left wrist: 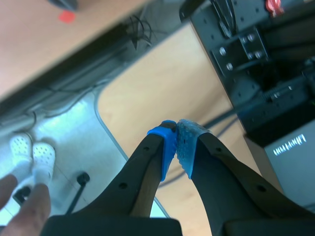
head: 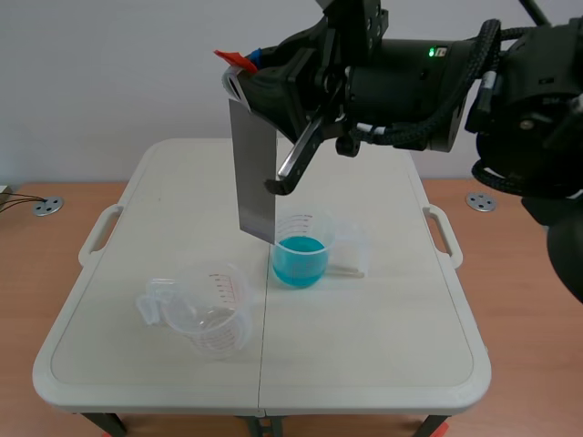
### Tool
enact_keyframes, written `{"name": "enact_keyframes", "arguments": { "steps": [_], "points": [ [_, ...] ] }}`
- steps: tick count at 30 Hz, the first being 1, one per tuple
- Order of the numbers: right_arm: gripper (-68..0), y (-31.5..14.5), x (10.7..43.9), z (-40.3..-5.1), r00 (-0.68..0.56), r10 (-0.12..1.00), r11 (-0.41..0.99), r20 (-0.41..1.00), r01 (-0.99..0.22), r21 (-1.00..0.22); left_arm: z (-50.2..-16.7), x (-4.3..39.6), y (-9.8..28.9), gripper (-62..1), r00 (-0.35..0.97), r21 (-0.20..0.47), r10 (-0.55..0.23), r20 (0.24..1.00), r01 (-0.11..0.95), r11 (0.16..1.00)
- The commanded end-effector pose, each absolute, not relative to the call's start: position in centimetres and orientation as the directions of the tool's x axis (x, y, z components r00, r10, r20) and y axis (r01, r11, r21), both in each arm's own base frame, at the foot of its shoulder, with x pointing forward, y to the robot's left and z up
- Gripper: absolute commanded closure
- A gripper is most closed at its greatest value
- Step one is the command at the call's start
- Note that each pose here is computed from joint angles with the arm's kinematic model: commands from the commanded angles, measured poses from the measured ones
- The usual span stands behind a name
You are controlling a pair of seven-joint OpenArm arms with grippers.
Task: Hold the metal plate by the orange handle, dip it into the blue solution, take it out and point at it, then put the plate back in the beaker on the left.
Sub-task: 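Move the plate over the blue solution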
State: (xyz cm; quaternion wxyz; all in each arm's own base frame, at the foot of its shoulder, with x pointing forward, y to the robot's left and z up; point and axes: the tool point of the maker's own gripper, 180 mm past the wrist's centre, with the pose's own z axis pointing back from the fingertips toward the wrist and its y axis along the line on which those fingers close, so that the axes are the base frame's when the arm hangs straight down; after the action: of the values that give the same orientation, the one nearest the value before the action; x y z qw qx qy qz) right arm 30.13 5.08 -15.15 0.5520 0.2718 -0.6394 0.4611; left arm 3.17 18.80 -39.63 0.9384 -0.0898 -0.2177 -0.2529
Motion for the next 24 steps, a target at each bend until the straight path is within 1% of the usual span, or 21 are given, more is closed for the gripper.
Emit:
{"name": "enact_keyframes", "arguments": {
  "steps": [1,7,14,17,24],
  "points": [
    [-1.3,4.9,30.4,-13.6,-0.277,0.138,0.435,0.951,-0.845,-0.31,-38.9,5.0,19.1,-1.9,0.752,-0.026,-0.435,0.495,0.513,0.858],
    [-1.3,3.8,31.3,-13.1,-0.291,0.157,0.464,0.944,-0.822,-0.331,-37.1,9.8,20.3,-1.9,0.685,0.069,-0.443,0.579,0.5,0.864],
    [-1.3,3.3,32.1,-12.1,-0.331,0.187,0.461,0.925,-0.802,-0.381,-32.4,15.6,20.0,-1.9,0.542,0.188,-0.469,0.697,0.493,0.849],
    [-1.3,3.2,32.3,-11.8,-0.339,0.193,0.461,0.921,-0.797,-0.39,-30.9,17.4,19.2,-1.9,0.482,0.216,-0.478,0.734,0.502,0.837],
    [-1.3,2.5,33.9,-12.7,-0.306,0.214,0.478,0.928,-0.795,-0.373,-28.2,21.1,18.5,-1.9,0.373,0.267,-0.477,0.796,0.491,0.829]
  ]
}}
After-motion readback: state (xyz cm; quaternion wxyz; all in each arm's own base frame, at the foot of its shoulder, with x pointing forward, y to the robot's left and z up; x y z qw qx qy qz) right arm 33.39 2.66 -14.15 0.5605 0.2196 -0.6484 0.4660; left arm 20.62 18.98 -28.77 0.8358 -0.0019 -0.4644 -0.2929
